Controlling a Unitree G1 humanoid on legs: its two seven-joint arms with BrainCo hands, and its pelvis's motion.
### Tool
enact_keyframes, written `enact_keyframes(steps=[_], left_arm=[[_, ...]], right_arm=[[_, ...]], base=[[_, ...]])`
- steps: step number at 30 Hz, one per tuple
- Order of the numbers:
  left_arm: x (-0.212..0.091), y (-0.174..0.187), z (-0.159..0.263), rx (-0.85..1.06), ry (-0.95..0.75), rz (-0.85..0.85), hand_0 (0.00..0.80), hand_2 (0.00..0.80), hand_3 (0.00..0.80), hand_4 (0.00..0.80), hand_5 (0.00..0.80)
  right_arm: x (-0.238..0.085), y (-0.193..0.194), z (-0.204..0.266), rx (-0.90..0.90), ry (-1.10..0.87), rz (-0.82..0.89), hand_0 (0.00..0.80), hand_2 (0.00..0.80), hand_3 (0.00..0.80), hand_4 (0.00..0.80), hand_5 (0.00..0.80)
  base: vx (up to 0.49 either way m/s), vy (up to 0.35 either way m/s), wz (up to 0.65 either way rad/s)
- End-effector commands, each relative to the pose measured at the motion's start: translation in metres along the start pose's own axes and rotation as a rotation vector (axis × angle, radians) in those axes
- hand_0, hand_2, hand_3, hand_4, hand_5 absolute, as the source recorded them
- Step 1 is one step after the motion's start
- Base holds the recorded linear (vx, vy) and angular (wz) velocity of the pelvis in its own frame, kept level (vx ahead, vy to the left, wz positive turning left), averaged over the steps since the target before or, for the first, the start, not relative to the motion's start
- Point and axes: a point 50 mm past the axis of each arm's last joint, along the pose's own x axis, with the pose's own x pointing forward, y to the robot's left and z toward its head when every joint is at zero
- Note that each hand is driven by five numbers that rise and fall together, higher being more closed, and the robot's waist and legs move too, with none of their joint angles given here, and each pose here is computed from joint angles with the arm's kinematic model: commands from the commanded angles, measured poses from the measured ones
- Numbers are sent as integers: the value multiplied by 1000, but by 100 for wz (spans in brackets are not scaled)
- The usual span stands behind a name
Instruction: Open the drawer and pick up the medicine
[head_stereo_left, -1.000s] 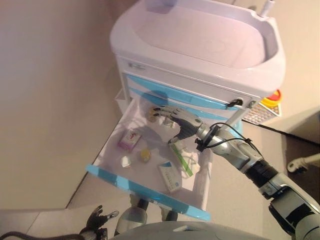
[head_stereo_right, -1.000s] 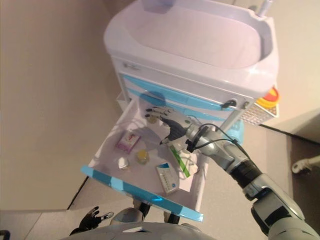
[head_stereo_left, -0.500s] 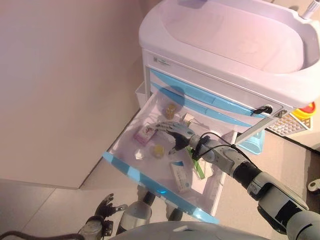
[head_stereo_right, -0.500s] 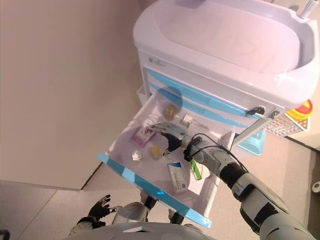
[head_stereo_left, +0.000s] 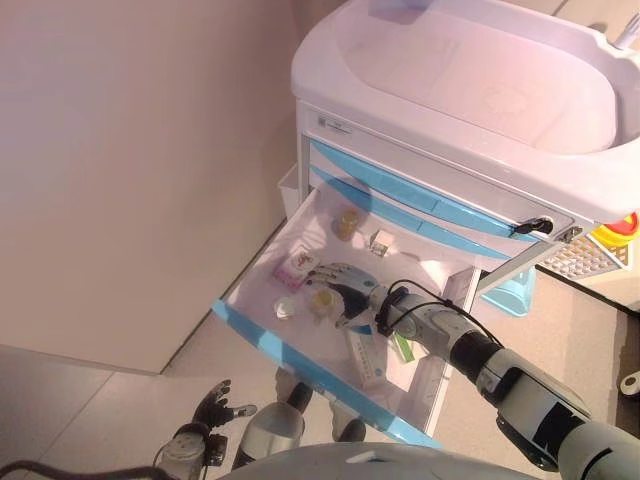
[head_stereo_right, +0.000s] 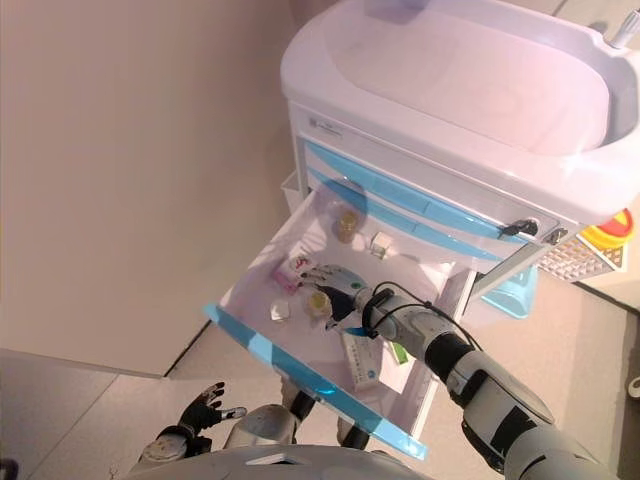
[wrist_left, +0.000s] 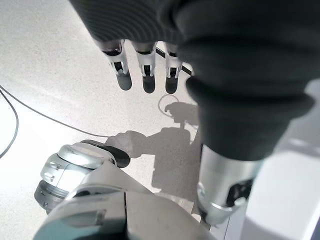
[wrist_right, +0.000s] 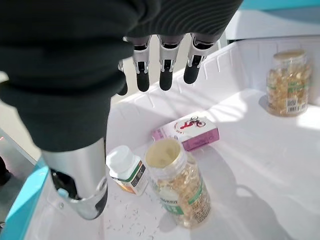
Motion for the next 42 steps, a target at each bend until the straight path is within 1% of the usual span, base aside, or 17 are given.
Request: enact_keyframes(steps=[1,12,18,32,42], left_arm=[[1,3,0,74,6,-14,0,0,0,0,0],[1,5,-1,86,3,-20,0,0,0,0,0],[1,4,-1,90,-2,-23,0,0,0,0,0],[0,1,-2,100,-2,-33,0,0,0,0,0],[0,0,-2,104,-8,-45,0,0,0,0,0]], right_arm=[[10,-8,15,-25,-67,-53,0,0,0,0,0],[6,8,10,-37,-26,-18,0,0,0,0,0],[4,15,1,-71,43,-5,0,0,0,0,0],[6,13,-7,-127,94,-28,0,0,0,0,0],[12,7,-6,-167,85,-63,0,0,0,0,0]], base=[[23,-14,9],[8,-3,2],[0,0,0],[0,0,0],[7,5,2]])
